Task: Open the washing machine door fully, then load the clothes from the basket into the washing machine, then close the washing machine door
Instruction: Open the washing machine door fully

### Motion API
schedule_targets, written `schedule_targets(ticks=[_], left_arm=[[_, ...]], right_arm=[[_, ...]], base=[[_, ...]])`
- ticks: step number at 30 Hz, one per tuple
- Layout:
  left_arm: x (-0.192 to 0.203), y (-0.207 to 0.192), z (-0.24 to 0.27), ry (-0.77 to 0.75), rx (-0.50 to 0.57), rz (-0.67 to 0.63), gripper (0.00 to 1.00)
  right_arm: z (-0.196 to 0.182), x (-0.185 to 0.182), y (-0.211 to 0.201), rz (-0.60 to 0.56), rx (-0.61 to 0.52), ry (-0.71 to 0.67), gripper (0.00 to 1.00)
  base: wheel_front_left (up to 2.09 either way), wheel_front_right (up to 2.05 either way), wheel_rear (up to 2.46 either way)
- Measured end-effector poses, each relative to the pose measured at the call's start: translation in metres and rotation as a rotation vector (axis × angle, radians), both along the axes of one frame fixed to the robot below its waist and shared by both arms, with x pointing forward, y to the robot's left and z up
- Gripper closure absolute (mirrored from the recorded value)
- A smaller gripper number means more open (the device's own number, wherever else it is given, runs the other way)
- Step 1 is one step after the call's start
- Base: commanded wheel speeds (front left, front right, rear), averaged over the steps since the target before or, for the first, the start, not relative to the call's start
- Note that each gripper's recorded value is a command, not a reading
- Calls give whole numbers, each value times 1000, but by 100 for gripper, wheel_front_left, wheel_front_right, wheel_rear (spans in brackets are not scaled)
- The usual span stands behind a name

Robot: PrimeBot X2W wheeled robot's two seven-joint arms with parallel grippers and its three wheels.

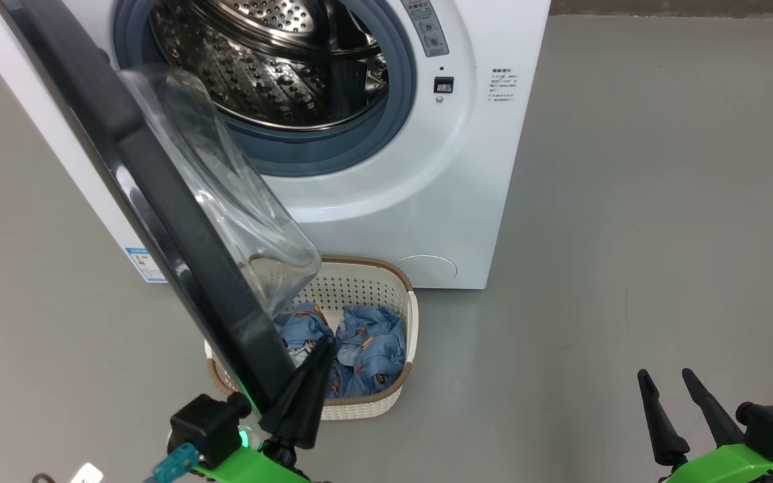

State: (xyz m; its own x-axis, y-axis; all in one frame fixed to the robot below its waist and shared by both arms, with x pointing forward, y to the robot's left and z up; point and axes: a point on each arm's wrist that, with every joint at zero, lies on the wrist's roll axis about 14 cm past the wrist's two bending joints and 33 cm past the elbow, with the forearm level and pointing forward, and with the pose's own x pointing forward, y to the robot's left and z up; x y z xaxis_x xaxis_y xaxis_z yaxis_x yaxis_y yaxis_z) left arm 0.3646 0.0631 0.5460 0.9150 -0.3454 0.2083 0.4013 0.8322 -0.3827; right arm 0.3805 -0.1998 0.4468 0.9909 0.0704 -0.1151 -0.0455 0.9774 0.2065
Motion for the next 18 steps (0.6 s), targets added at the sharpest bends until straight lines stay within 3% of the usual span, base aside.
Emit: schedule_targets(ticks=[18], left_arm=[[-6, 39, -8, 26, -8, 135, 100]], right_arm=[[9, 17, 24, 67, 5, -30, 0]], base=[[0, 0, 0]])
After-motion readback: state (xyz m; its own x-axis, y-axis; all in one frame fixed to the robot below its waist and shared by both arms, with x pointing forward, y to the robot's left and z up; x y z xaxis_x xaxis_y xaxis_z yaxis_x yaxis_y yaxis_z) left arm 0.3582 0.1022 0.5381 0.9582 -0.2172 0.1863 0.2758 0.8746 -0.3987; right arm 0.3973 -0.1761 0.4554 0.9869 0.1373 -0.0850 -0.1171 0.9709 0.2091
